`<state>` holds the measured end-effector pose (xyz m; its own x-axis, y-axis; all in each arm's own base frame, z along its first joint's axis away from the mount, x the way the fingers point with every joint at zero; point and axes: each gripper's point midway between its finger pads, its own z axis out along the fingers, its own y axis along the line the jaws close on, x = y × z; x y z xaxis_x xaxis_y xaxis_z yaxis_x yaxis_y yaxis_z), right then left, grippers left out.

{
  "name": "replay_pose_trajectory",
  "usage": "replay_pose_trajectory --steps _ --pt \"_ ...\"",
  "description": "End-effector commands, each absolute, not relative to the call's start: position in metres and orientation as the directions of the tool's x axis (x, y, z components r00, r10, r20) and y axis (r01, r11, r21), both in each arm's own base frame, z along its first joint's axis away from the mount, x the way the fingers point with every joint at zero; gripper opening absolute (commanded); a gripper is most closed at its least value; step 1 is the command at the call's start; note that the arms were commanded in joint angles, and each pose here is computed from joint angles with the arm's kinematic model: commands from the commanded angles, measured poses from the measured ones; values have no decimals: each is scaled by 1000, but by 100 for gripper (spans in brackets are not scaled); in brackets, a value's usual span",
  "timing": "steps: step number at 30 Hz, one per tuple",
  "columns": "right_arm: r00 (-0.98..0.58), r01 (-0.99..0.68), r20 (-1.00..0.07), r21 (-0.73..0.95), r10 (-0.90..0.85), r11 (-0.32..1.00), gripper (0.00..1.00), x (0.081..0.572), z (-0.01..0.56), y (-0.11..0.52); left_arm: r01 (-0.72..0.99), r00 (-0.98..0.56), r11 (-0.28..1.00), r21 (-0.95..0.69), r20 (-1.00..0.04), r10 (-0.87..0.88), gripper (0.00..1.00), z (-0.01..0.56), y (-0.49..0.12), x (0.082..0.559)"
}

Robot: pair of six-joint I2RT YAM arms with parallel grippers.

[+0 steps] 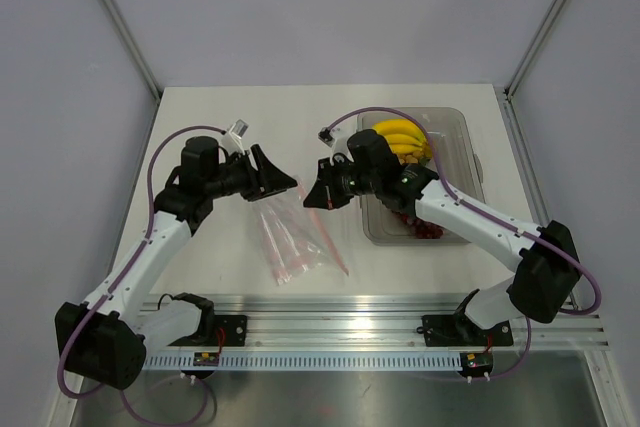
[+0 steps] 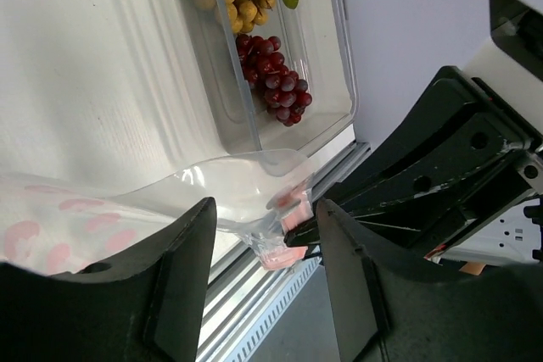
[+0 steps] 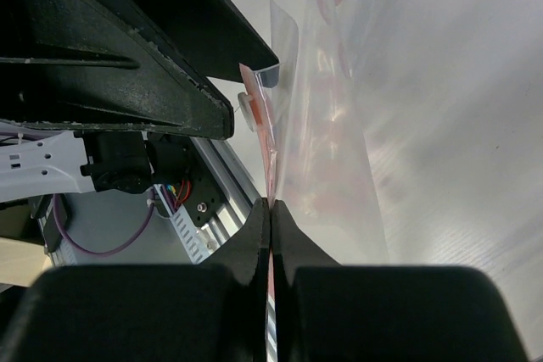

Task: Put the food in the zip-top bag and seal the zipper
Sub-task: Unzip the zipper food storage bag at the center of the board.

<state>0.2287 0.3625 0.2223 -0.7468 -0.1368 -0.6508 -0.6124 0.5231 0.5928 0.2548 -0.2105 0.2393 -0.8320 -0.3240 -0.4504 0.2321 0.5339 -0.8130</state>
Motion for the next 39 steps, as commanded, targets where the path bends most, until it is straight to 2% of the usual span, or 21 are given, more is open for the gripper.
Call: replay_pose_trajectory --steps 1,7,15,18,25,32,35,36,37,39 --pt "-704 -655 -701 579 -113 486 0 237 246 370 313 -785 520 -795 -524 -331 54 264 -210 258" --pt "-704 -656 -701 581 -114 482 0 237 247 371 343 -794 421 -840 -498 -347 50 272 -222 256" --pt "-707 -654 -698 584 -115 481 0 237 246 372 347 -802 406 -845 -492 -339 49 271 -224 257" --pt "-710 -652 -695 586 -116 481 0 237 245 372 362 -799 381 -851 -494 -344 44 275 -226 256" --pt "-713 -651 -691 586 -124 482 0 237 243 373 358 -804 378 -854 -488 -340 32 271 -226 255" --pt "-708 -659 -691 573 -144 488 0 236 241 371 330 -805 395 -858 -474 -357 3 267 -225 258" --pt "-699 -658 -699 547 -150 517 8 238 242 365 313 -801 403 -860 -467 -374 0 269 -223 261" --pt "-697 -651 -702 535 -146 539 15 241 241 362 301 -803 405 -863 -459 -380 0 269 -223 261" --pt "-694 -648 -705 527 -144 550 25 241 243 359 294 -800 410 -864 -457 -388 0 271 -222 262" --pt "-673 -646 -728 489 -133 586 52 246 250 351 231 -802 449 -863 -431 -415 0 265 -216 266"
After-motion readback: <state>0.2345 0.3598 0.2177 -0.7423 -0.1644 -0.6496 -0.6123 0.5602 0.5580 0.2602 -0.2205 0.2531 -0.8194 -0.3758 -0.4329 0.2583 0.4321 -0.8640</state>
